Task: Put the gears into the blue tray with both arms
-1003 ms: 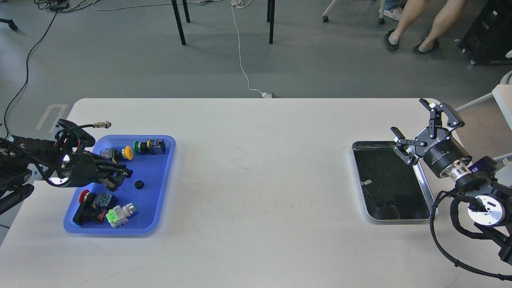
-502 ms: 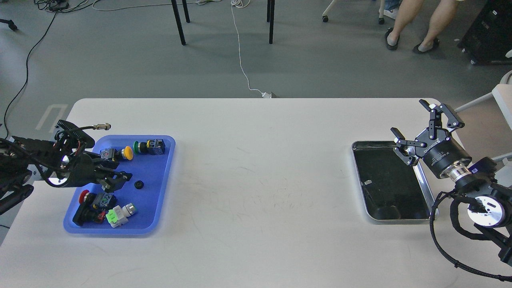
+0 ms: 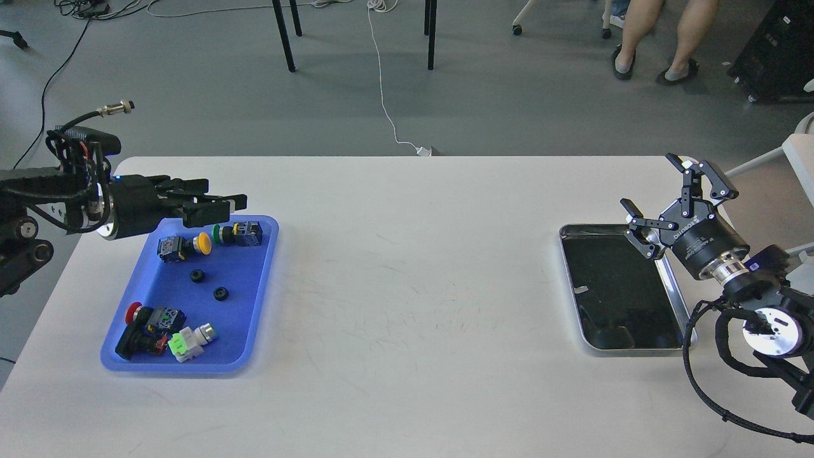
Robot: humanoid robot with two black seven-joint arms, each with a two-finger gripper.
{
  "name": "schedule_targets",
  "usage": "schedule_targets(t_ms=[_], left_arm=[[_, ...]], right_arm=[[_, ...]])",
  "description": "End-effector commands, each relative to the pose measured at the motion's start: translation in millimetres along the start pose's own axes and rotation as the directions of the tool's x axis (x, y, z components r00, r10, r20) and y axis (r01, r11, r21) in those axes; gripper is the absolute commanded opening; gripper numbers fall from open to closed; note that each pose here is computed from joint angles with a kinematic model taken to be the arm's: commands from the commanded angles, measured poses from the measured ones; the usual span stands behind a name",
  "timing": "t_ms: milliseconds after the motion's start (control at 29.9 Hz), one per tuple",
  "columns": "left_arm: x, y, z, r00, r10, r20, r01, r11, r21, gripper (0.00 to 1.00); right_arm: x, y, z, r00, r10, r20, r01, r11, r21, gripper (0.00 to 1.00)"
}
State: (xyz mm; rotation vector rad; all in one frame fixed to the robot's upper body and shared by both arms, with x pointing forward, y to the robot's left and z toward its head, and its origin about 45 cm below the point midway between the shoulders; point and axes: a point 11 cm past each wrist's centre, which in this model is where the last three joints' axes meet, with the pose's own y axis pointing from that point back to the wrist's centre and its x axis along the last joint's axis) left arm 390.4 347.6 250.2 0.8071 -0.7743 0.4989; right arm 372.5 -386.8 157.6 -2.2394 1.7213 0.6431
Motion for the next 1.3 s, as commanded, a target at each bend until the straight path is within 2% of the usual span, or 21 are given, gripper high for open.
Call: schedule_targets(t_ms=[0,134,234,535,602,669,769,1271], left_arm=[[9,-16,24,0.946,0.117,-0.303,-0.164,0.977,-0.134,0.98],[4,-28,36,0.723,0.162,-0.671,-0.376,0.908,-0.186,0.98],[-6,-30,33,0.507,0.172,-0.844,-0.526,0.838,-0.145,0.98],[-55,-36,26,0.114,0.130,-0.985,-0.719,0.695,0.008,0.98],[-79,-42,29,0.043,0.090,-0.995,-0.712,0.701,0.033,0.98],[-106,-51,34,-0.019,0.072,-0.997,-0.673,0.737,0.066,0.98],[-126,-62,42,-0.075,0.048,-0.996,-0.635,0.768,0.085,0.98],[-134,-57,37,-0.091,0.063,-0.994,-0.629,0.770,0.106,0.98]], right_arm=[[-2,-2,0,1.000,-0.006,0.003,0.006,1.000,0.003,0.98],[-8,-5,5,1.000,-0.020,0.013,0.020,1.000,-0.004,0.98],[-8,-4,9,1.000,-0.022,0.007,0.022,1.000,-0.018,0.98],[-14,-11,3,0.999,-0.041,0.002,0.041,0.999,-0.009,0.99],[-16,-12,4,0.999,-0.044,0.005,0.044,0.999,-0.008,0.99],[-20,-14,7,0.999,-0.051,0.015,0.051,0.999,-0.010,0.99],[-29,-18,16,0.997,-0.071,0.035,0.071,0.997,-0.015,0.99],[-30,-18,19,0.997,-0.072,0.038,0.073,0.997,-0.020,0.99]])
